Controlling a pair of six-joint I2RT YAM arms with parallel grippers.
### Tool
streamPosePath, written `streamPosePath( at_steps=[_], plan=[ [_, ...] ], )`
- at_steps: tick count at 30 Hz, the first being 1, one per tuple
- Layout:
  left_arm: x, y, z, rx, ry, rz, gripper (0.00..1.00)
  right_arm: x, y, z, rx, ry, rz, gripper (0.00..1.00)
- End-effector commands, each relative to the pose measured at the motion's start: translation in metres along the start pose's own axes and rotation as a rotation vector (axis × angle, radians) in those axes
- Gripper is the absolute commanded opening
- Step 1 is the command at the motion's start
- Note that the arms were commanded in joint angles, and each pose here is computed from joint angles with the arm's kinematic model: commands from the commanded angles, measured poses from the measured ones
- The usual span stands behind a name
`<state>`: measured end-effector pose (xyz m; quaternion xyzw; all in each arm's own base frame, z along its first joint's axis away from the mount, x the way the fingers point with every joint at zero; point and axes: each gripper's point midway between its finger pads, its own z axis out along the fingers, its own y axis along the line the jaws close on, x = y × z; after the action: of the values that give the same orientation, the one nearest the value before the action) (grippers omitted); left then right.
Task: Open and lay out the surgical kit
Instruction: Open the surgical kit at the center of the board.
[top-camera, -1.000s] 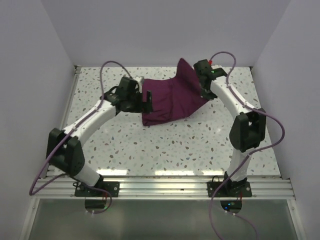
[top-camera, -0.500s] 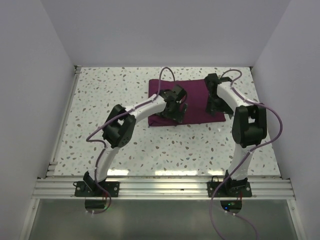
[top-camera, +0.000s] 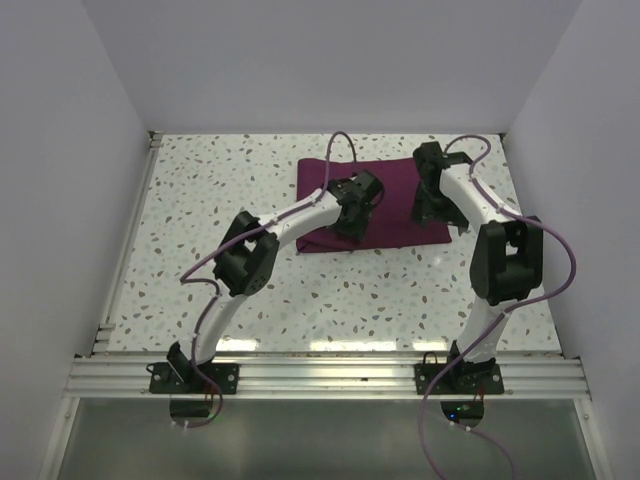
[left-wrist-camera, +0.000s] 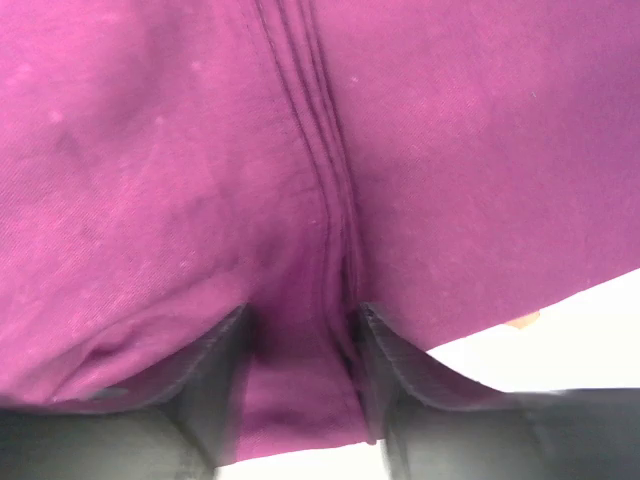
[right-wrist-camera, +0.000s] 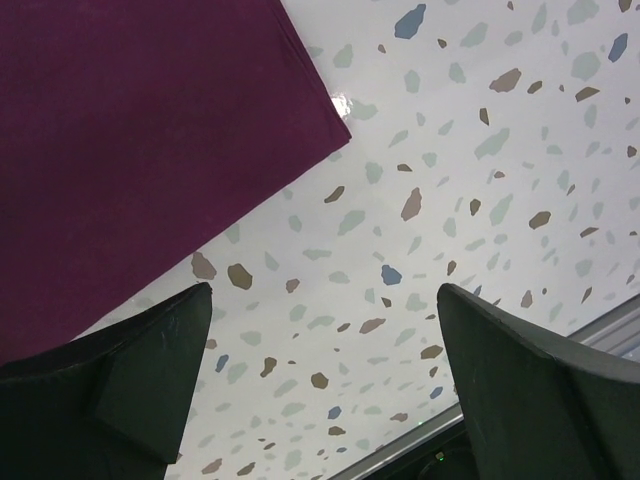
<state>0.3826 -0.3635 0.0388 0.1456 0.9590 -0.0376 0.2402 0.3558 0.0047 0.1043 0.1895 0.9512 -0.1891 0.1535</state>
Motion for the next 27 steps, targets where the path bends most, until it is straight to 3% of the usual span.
streamPosePath(
  at_steps=[1, 2, 3, 9, 12, 13, 15, 16, 18, 19, 20, 21, 22, 23, 24, 25, 27],
  plan=[
    [0.001, -0.007, 0.001, 0.042, 0.009, -0.014, 0.44, 0.0, -0.006, -0.012, -0.02, -0.021, 0.007, 0.98],
    [0.003, -0.006, 0.002, 0.039, 0.015, -0.018, 0.08, 0.0, -0.006, -0.012, -0.019, -0.023, 0.009, 0.98],
    [0.004, -0.004, 0.002, 0.031, 0.019, -0.027, 0.0, 0.001, -0.007, -0.012, -0.015, -0.025, 0.007, 0.98],
    [-0.007, 0.02, -0.022, -0.042, -0.006, -0.049, 0.0, -0.004, -0.01, -0.016, -0.011, -0.04, 0.017, 0.98],
    [-0.032, 0.054, -0.064, -0.065, -0.084, -0.127, 0.0, -0.014, -0.006, -0.02, -0.018, -0.052, 0.023, 0.98],
    [-0.047, 0.07, -0.096, -0.059, -0.148, -0.168, 0.0, -0.017, -0.003, -0.023, -0.032, -0.052, 0.025, 0.98],
    [-0.035, 0.125, -0.104, -0.125, -0.13, -0.262, 0.0, -0.029, 0.006, -0.028, -0.068, -0.063, 0.035, 0.98],
    [-0.044, 0.164, -0.133, -0.155, -0.192, -0.341, 0.0, -0.032, 0.013, -0.03, -0.1, -0.064, 0.036, 0.98],
    [-0.006, 0.207, -0.133, -0.23, -0.149, -0.399, 0.0, -0.047, 0.025, -0.036, -0.148, -0.082, 0.049, 0.98],
    [-0.008, 0.224, -0.154, -0.223, -0.217, -0.443, 0.0, -0.054, 0.031, -0.038, -0.172, -0.094, 0.055, 0.98],
    [0.026, 0.259, -0.142, -0.283, -0.158, -0.494, 0.01, -0.058, 0.038, -0.039, -0.199, -0.091, 0.054, 0.99],
    [0.035, 0.27, -0.151, -0.279, -0.174, -0.521, 0.14, -0.073, 0.044, -0.049, -0.234, -0.127, 0.071, 0.98],
    [0.045, 0.28, -0.147, -0.285, -0.163, -0.54, 0.34, -0.076, 0.054, -0.042, -0.243, -0.114, 0.062, 0.99],
    [0.074, 0.295, -0.137, -0.32, -0.102, -0.572, 0.74, -0.081, 0.059, -0.044, -0.262, -0.116, 0.063, 0.98],
    [0.085, 0.299, -0.135, -0.33, -0.081, -0.583, 0.89, -0.095, 0.066, -0.052, -0.291, -0.148, 0.071, 0.98],
    [0.096, 0.3, -0.131, -0.333, -0.055, -0.588, 0.99, -0.099, 0.073, -0.043, -0.289, -0.137, 0.067, 0.98],
    [0.121, 0.297, -0.122, -0.339, 0.005, -0.595, 1.0, -0.118, 0.083, -0.048, -0.314, -0.174, 0.078, 0.98]
  ],
)
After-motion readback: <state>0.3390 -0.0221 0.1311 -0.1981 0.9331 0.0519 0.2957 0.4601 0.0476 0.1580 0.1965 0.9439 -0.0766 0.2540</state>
